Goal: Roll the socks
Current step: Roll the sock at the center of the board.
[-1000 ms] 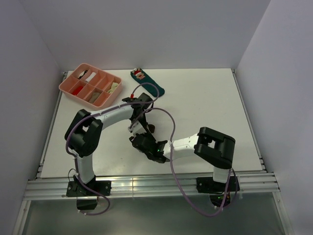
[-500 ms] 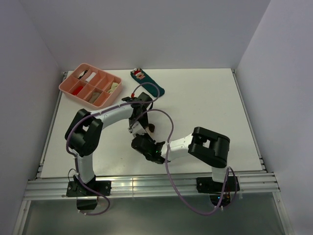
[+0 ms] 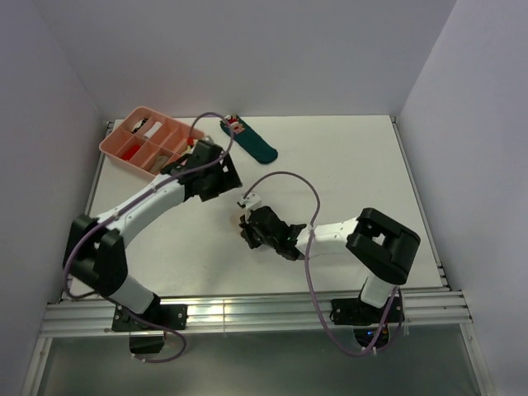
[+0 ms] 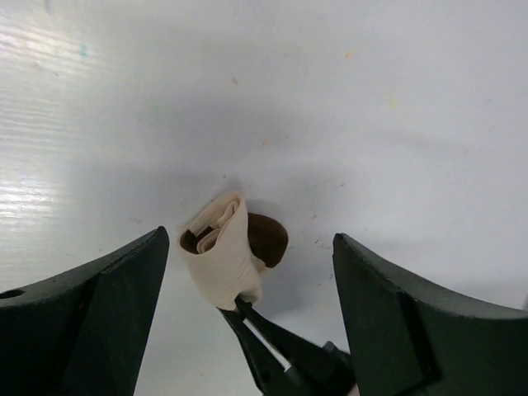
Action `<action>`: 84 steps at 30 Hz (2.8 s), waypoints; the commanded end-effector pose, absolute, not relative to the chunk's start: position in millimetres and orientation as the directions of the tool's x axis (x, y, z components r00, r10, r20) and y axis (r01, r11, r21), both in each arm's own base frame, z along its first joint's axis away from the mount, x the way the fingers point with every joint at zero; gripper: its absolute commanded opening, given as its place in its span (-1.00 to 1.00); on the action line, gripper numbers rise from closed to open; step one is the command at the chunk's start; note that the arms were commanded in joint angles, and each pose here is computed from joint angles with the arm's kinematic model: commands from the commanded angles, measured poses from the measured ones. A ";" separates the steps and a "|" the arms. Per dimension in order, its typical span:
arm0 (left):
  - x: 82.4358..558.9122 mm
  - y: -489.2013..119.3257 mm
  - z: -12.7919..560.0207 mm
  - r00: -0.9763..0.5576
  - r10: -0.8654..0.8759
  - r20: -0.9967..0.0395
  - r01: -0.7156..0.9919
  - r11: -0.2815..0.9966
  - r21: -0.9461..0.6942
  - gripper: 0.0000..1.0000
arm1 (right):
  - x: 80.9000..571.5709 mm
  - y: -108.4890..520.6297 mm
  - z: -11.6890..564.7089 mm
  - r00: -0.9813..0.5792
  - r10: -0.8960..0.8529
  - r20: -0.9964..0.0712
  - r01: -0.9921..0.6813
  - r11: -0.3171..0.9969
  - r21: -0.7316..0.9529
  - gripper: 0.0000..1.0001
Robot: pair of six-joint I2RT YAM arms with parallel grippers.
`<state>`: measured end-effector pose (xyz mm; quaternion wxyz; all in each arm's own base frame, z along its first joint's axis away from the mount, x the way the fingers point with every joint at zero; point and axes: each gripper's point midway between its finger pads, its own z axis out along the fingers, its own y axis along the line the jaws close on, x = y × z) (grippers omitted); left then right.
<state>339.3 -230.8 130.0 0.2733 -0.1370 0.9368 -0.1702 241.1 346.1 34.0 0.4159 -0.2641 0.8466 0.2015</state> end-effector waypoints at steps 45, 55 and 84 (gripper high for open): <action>262.2 -177.9 1.0 -0.860 -0.443 -0.251 -0.384 0.888 -0.251 -0.17 | 247.9 334.3 25.5 -0.913 -0.074 -0.402 -0.379 0.523 0.763 -0.44; 273.1 -181.5 6.0 -0.921 -0.285 -0.265 -0.272 0.958 -0.085 -0.23 | 287.3 319.9 91.3 -0.653 -0.107 -0.750 -0.561 0.733 0.384 0.11; 289.7 -197.6 1.2 -0.980 -0.125 -0.158 -0.129 0.992 0.016 -0.24 | 248.3 381.1 52.6 -0.229 -0.574 -0.786 -0.631 0.702 -0.329 0.07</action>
